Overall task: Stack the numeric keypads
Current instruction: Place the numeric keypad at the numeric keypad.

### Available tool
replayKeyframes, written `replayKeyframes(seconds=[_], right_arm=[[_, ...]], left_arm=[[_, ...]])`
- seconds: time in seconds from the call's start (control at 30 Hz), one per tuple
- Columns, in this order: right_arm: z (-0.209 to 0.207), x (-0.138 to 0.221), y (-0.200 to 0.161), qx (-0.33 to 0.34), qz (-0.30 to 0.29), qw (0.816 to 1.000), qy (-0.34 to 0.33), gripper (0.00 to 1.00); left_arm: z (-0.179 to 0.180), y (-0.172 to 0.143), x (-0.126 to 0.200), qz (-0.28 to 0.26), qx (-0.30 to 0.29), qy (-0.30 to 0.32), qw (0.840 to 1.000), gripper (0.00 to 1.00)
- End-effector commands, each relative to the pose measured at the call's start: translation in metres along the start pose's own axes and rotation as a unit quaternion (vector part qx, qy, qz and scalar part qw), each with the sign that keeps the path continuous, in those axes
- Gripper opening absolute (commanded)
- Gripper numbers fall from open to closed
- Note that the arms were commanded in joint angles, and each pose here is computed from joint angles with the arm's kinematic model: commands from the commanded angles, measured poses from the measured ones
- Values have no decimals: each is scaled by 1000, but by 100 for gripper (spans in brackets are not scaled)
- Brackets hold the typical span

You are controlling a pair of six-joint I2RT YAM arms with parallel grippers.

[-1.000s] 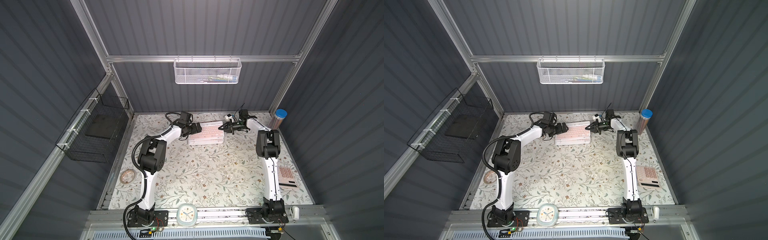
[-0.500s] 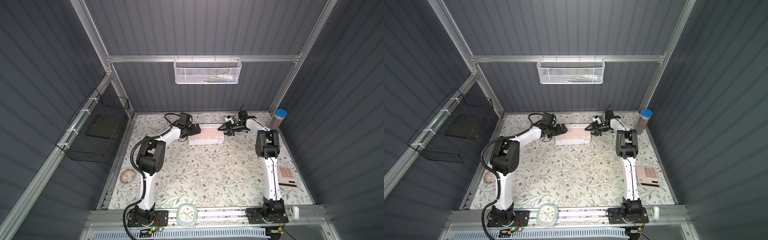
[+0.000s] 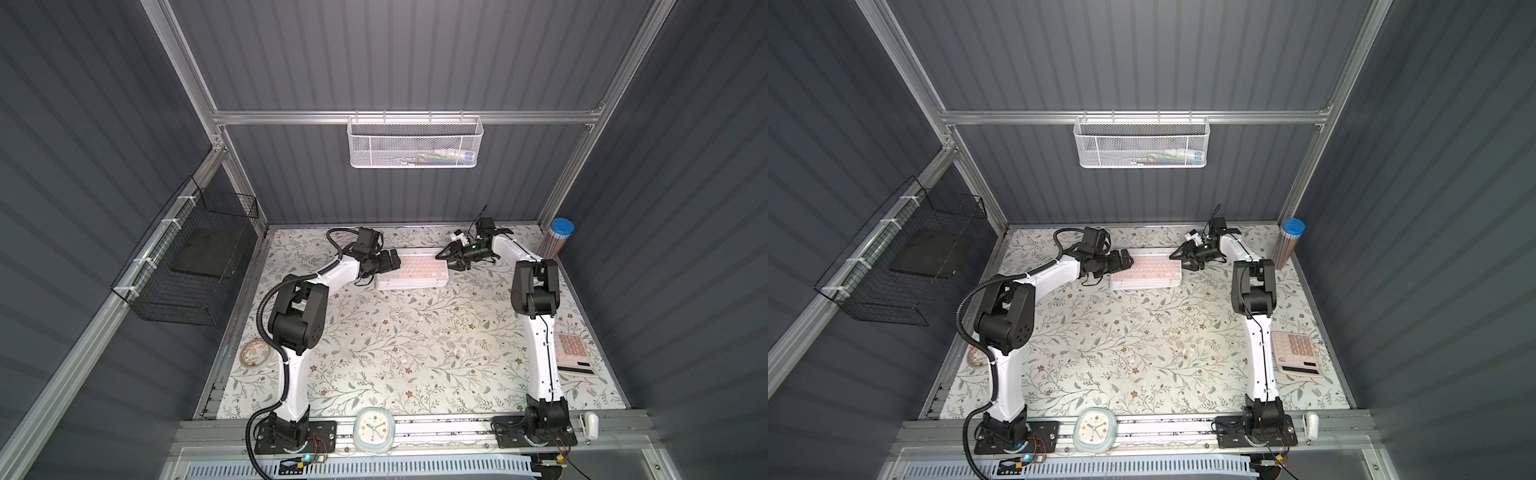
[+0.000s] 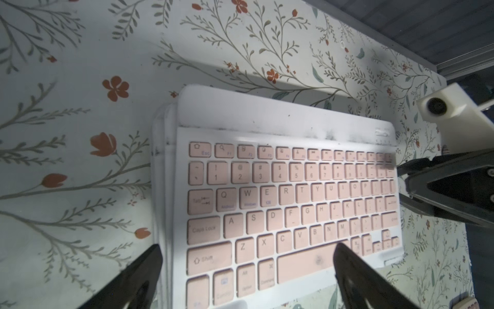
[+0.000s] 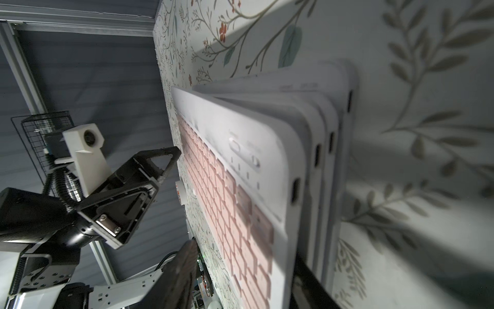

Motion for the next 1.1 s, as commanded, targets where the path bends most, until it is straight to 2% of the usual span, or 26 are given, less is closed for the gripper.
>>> replayKeyframes(seconds=[0.0, 0.57, 0.63, 0.7, 0.73, 0.77, 0.8, 1.07], right_arm=[[-8, 7, 3, -8, -21, 998, -63, 52], [-2, 19, 7, 0, -50, 991, -128, 57], [5, 29, 6, 11, -67, 988, -142, 61], [17, 42, 1, 25, -90, 984, -152, 70], [24, 51, -3, 33, -102, 981, -159, 77], [31, 59, -8, 42, -114, 979, -164, 93], [39, 66, -13, 50, -125, 977, -165, 99], [80, 112, -84, 94, -202, 960, -172, 99]], left_arm=[[-6, 7, 13, -16, -14, -3, 1000, 100], [-5, 6, 21, -21, -16, 4, 1000, 100], [-2, 8, 29, -30, -21, 17, 999, 100], [3, 11, 39, -41, -27, 41, 998, 100], [7, 12, 46, -50, -30, 56, 997, 100], [10, 14, 54, -59, -36, 70, 995, 100], [13, 14, 60, -66, -40, 82, 994, 100], [44, 3, 128, -146, -65, 177, 971, 100]])
Point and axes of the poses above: each gripper's point midway between its finger pads, its own x axis back along the fingers, its own z axis along the line the jaws close on, y = z × x, the point moved 2 cm from there along x, back along the fingers, and after that the axes turned 4 degrees about -x, right-handed, at the moved point
